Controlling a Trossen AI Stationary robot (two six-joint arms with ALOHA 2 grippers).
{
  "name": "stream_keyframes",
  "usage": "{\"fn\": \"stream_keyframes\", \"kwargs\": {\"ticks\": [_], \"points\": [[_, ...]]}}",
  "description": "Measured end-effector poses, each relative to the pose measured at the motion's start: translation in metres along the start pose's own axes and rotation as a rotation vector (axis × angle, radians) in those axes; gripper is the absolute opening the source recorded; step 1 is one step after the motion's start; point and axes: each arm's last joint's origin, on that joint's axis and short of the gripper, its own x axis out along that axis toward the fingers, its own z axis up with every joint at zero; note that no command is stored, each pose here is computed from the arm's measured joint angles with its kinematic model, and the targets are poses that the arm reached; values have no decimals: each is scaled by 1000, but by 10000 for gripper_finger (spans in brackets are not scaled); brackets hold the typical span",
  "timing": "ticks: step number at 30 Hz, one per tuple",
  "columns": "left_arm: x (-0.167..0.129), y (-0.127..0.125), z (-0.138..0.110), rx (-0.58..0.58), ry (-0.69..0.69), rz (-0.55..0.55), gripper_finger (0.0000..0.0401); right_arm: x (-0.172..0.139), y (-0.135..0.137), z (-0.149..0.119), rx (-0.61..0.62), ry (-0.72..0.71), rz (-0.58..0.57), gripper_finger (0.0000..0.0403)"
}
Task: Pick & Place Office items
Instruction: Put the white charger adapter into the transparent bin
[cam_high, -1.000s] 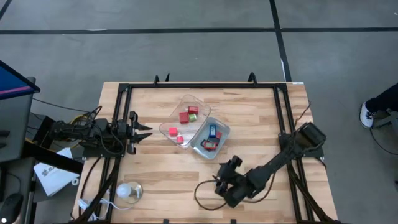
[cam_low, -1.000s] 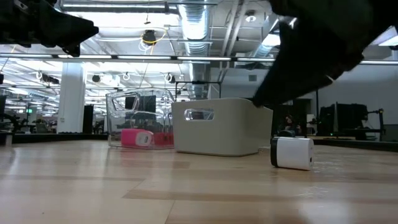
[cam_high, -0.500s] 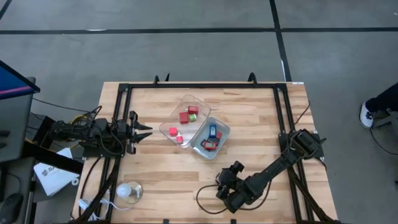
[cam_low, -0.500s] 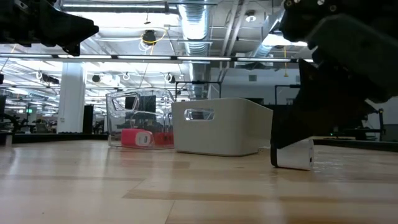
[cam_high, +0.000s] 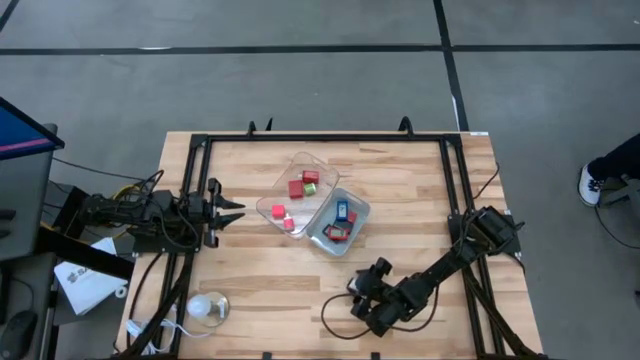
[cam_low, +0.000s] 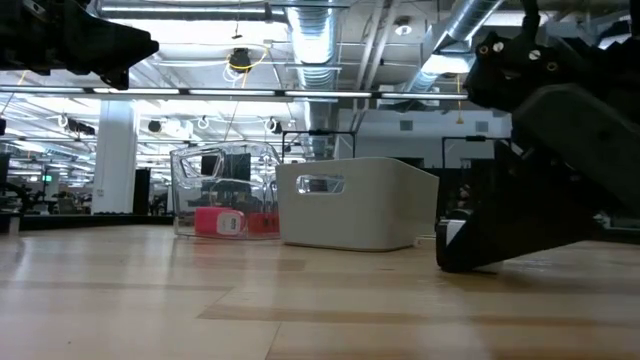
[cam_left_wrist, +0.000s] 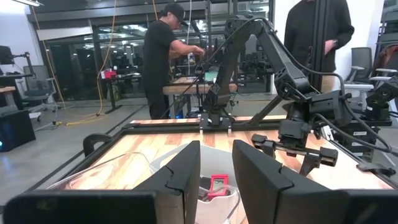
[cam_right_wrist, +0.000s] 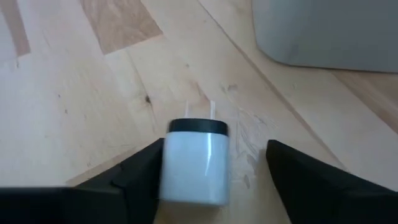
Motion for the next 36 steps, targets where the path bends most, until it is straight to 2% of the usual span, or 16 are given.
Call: {"fn": "stream_keyframes", "kwargs": {"ticks": [3, 6, 7, 10, 13, 18, 21, 25, 28, 31, 33, 36], "points": [[0, 0, 0, 0, 0, 0, 91, 0, 0, 0, -20, -6, -3, 217], [0, 0, 0, 0, 0, 0, 91, -3, 0, -4, -46, -35, -19, 128], [0, 0, 0, 0, 0, 0, 91, -5, 1, -6, -61, -53, -21, 113], [0, 0, 0, 0, 0, 0, 91, -24, 7, -7, -80, -135, -3, 122], [0, 0, 0, 0, 0, 0, 91, -58, 9, 5, -46, -255, 37, 122], [0, 0, 1, -2, -7, 1, 91, -128, -5, 43, -82, -520, 9, 122], [0, 0, 1, -4, -8, 0, 91, -148, -27, 73, -120, -555, -24, 122], [0, 0, 1, -5, -12, 1, 91, -127, -64, 116, -109, -465, -2, 122], [0, 0, 1, 2, -13, 1, 91, -97, -89, 142, -101, -468, 186, 122], [0, 0, 1, 5, -12, 1, 91, -66, -124, 167, -56, -601, 409, 122], [0, 0, 1, 2, -12, 1, 91, -46, -151, 179, -26, -642, 453, 122], [0, 0, 1, 2, -11, 1, 91, -16, -185, 191, 7, -602, 468, 122]]}}
